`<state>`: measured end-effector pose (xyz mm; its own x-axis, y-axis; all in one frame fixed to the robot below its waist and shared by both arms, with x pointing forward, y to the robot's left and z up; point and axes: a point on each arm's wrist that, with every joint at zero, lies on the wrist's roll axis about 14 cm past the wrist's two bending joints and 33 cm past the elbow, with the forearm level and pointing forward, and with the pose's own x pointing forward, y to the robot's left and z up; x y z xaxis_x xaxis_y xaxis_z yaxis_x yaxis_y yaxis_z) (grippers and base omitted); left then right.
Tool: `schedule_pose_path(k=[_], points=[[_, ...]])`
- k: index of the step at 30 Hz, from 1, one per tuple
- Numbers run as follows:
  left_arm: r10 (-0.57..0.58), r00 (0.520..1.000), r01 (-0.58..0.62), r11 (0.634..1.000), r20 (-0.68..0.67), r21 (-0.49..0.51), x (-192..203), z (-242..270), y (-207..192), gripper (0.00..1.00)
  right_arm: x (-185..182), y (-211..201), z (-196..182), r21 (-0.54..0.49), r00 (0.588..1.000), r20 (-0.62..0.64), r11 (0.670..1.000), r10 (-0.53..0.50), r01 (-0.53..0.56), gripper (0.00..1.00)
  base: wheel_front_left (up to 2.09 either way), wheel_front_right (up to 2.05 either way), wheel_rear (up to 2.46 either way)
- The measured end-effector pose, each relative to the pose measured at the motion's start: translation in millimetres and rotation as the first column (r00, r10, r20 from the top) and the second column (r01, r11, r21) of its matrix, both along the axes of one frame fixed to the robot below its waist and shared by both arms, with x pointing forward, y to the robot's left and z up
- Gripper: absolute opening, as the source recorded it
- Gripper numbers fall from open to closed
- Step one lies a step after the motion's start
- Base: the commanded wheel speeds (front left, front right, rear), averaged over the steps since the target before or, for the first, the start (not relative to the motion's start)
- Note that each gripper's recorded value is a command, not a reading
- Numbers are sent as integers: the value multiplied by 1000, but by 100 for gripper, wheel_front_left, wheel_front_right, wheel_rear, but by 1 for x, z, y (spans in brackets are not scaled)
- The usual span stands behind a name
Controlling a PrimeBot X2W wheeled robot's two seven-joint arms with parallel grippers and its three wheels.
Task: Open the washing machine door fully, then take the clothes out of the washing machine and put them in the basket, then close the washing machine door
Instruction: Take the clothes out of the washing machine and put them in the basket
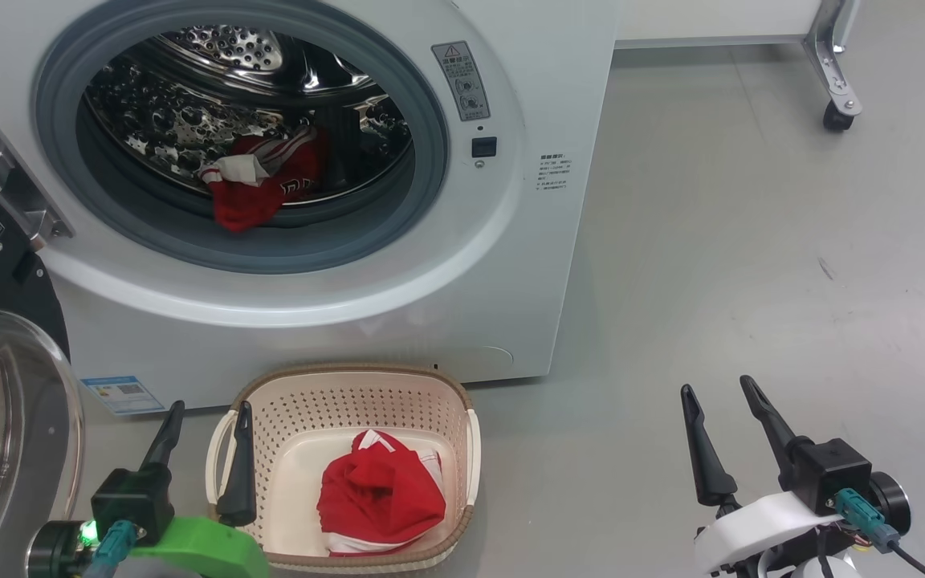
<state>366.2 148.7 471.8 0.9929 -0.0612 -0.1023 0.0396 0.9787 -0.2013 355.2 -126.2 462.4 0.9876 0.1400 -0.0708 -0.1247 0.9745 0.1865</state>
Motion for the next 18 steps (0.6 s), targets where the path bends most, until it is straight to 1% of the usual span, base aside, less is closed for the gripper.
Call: schedule_pose_path(k=[11, 18], points=[[-16, 999, 16, 1000, -35, -3, 6, -6, -4, 100, 1, 7, -5, 6, 999, -25, 1000, 22, -21, 100, 0, 0, 0], [-84, 991, 84, 996, -101, -11, 26, -19, -21, 100, 6, 9, -5, 13, 999, -29, 999, 30, -29, 100, 0, 0, 0]])
